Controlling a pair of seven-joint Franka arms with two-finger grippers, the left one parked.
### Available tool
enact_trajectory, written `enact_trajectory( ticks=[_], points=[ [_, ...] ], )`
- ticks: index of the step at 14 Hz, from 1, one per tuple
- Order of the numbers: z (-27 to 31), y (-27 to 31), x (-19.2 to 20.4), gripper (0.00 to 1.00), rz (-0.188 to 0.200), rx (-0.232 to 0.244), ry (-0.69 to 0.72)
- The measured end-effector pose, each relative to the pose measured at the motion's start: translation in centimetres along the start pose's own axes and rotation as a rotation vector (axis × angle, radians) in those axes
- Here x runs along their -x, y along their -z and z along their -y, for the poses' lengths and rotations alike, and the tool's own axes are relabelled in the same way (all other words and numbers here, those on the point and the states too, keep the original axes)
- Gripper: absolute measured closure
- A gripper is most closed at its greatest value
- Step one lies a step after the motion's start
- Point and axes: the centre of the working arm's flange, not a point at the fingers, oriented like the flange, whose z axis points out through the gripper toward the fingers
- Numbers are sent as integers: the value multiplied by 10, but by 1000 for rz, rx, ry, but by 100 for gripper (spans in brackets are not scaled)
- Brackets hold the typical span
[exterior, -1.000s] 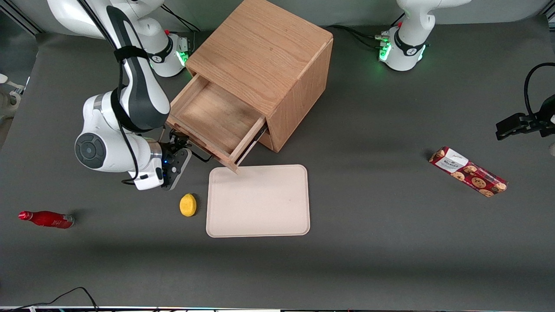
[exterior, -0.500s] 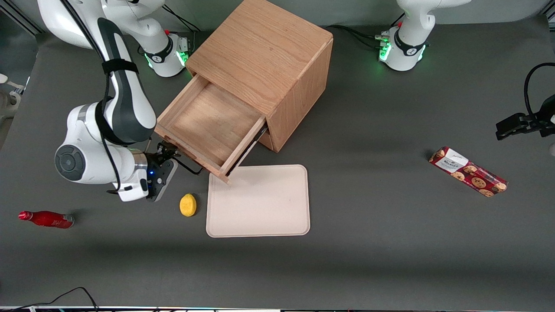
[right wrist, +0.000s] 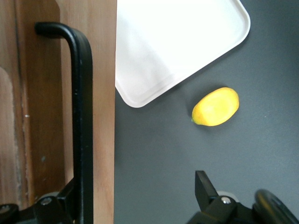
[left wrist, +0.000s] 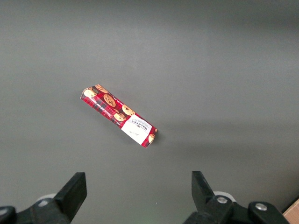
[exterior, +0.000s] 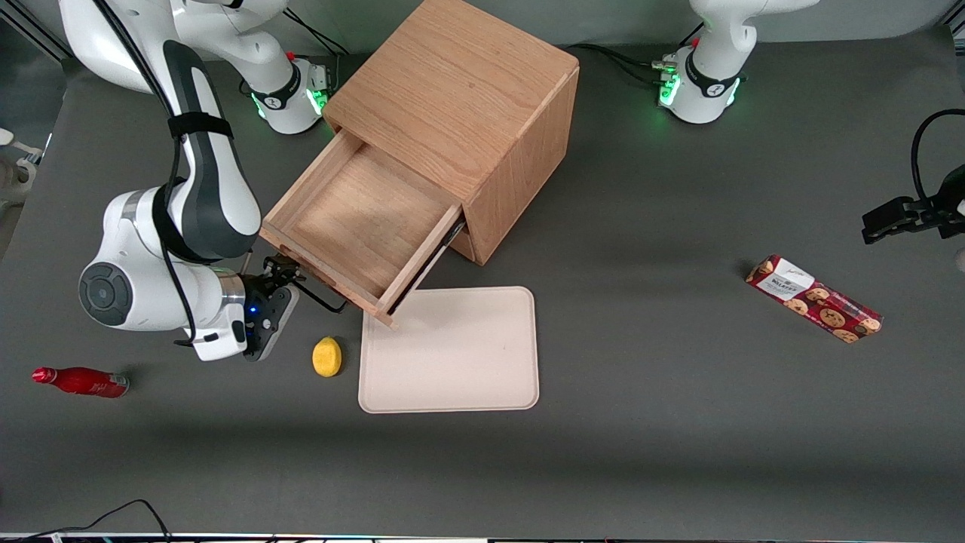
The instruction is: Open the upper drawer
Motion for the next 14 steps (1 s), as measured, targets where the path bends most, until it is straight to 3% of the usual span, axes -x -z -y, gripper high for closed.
enact_trajectory(
  ticks=[5,14],
  points=[
    [1,6,-15,0,-44,-5,7],
    [-6,0,-26,0,-36,-14,47]
  ],
)
